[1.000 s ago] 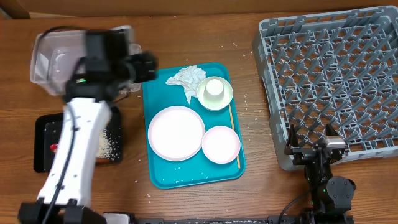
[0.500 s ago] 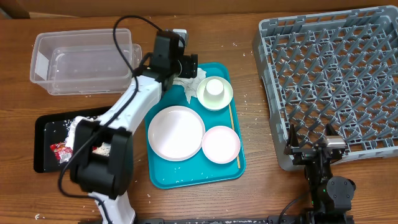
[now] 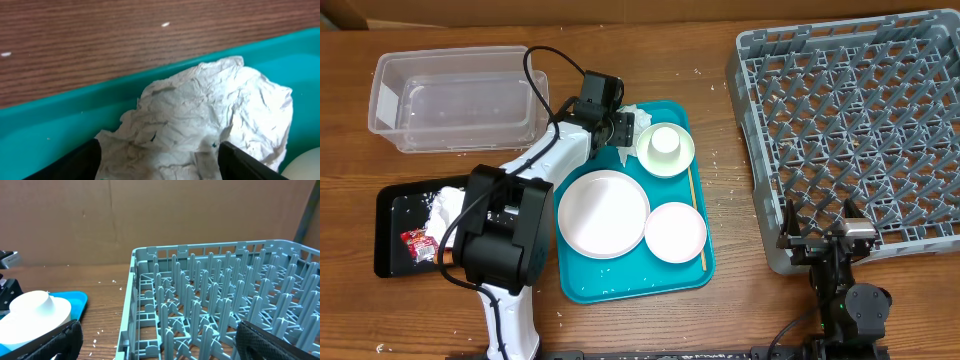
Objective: Sort waste into correct bins and load items into the dishwasher
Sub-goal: 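Return the left gripper to the tray and grasp the second tissue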
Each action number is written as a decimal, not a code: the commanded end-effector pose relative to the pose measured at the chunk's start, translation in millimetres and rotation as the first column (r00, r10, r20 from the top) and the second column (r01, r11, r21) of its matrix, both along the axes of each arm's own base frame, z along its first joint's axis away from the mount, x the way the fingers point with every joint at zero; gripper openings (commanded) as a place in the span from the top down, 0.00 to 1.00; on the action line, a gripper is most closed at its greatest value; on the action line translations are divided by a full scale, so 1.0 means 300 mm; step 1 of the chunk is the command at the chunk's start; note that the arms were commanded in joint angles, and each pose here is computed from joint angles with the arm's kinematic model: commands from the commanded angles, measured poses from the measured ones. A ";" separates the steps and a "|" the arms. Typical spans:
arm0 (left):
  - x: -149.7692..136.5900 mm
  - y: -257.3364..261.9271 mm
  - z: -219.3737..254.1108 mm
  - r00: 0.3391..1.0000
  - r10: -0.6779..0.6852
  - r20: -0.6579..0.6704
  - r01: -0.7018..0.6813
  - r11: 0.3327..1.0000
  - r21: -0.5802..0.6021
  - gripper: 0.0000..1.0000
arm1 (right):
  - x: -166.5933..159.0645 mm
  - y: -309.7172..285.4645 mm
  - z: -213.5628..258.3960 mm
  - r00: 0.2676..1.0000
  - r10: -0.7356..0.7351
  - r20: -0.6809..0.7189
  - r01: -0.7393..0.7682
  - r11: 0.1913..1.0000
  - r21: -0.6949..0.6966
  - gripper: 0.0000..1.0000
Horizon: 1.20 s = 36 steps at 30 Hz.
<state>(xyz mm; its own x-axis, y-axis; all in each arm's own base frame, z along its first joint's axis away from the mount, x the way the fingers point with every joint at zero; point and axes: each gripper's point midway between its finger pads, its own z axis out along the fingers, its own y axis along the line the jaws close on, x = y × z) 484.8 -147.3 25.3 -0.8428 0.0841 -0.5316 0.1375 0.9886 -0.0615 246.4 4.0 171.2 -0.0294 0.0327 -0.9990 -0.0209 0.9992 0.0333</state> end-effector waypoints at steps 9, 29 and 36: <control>-0.025 0.006 -0.058 0.999 -0.014 -0.046 0.016 0.999 0.040 0.34 | 0.000 0.003 -0.004 1.000 0.002 0.006 -0.002 1.000 0.005 0.00; -0.016 0.073 0.189 0.994 0.105 -0.020 -0.102 0.990 0.102 0.96 | 0.000 0.003 -0.004 1.000 0.002 0.006 -0.002 1.000 0.005 0.00; -0.098 0.133 0.551 0.969 0.223 0.104 -0.226 0.974 0.022 0.96 | 0.000 0.003 -0.004 1.000 0.002 0.006 -0.002 1.000 0.004 0.00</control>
<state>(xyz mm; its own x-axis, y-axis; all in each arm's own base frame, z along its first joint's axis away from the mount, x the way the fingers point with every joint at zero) 456.0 -113.4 110.2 -0.8795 0.0139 -0.4758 -0.0036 0.9994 0.0358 246.4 4.0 171.1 -0.0298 0.0327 -0.9990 -0.0209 0.9992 0.0334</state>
